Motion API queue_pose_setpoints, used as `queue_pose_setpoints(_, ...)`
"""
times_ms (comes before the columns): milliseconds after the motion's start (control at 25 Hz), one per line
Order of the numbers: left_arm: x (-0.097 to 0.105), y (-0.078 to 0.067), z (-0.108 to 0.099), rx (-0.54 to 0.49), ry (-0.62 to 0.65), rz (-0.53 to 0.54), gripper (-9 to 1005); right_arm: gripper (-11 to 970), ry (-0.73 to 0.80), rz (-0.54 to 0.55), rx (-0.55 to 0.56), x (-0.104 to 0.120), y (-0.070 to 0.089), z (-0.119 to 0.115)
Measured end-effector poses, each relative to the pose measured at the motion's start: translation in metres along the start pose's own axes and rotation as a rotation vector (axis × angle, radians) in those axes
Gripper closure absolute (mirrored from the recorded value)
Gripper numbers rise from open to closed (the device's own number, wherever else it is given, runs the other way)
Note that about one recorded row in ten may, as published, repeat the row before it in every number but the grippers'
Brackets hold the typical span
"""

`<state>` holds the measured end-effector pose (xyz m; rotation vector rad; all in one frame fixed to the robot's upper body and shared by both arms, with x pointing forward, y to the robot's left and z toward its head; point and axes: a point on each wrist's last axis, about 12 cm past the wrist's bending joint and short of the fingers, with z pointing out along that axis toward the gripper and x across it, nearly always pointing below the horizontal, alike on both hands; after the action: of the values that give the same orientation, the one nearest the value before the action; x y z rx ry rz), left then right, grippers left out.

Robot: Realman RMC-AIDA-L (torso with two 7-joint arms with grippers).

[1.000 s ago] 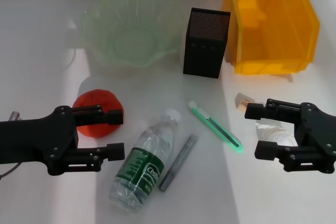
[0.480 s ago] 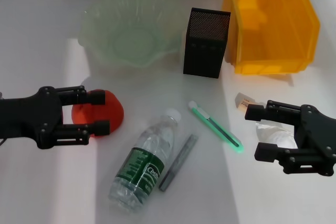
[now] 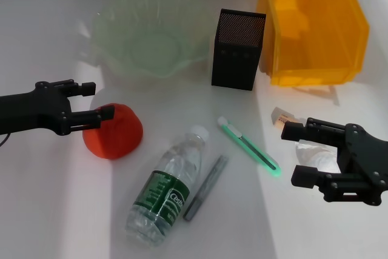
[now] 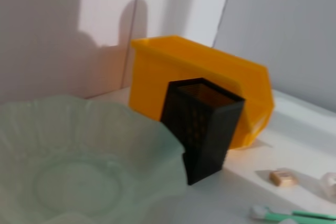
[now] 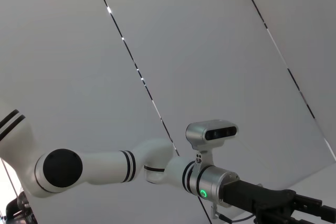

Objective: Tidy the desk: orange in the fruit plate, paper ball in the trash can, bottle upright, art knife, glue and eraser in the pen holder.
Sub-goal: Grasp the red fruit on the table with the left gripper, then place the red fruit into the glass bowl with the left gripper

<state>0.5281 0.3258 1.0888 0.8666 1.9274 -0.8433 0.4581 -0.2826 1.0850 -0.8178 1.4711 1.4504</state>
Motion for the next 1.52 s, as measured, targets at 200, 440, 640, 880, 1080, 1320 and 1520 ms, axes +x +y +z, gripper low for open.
queue_pose_setpoints(200,0.009,0.001,0.009,-0.041,0.034,0.033,247,148,-0.001,0.001,0.001,0.000,0.000,0.000)
queue_pose_setpoints(440,0.015,-0.002,0.019,-0.024,0.098,0.049,293,150,-0.004,0.009,0.004,0.002,0.000,0.001)
queue_pose_setpoints(640,0.018,0.000,0.019,-0.055,0.101,0.058,474,151,-0.004,0.008,0.002,0.002,-0.001,0.002)
queue_pose_setpoints(880,0.019,-0.001,0.018,-0.065,0.089,0.064,657,153,-0.003,0.008,0.002,0.001,-0.001,0.002)
queue_pose_setpoints(1080,0.021,-0.007,0.019,-0.038,0.035,0.100,776,154,-0.005,0.005,0.003,0.000,-0.001,0.002)
queue_pose_setpoints(1320,0.020,-0.015,0.018,0.022,-0.027,0.171,865,156,-0.008,0.006,0.008,0.001,-0.001,0.001)
queue_pose_setpoints(1520,0.015,-0.016,0.018,0.021,-0.076,0.180,903,158,-0.023,0.008,0.021,0.001,0.000,-0.001)
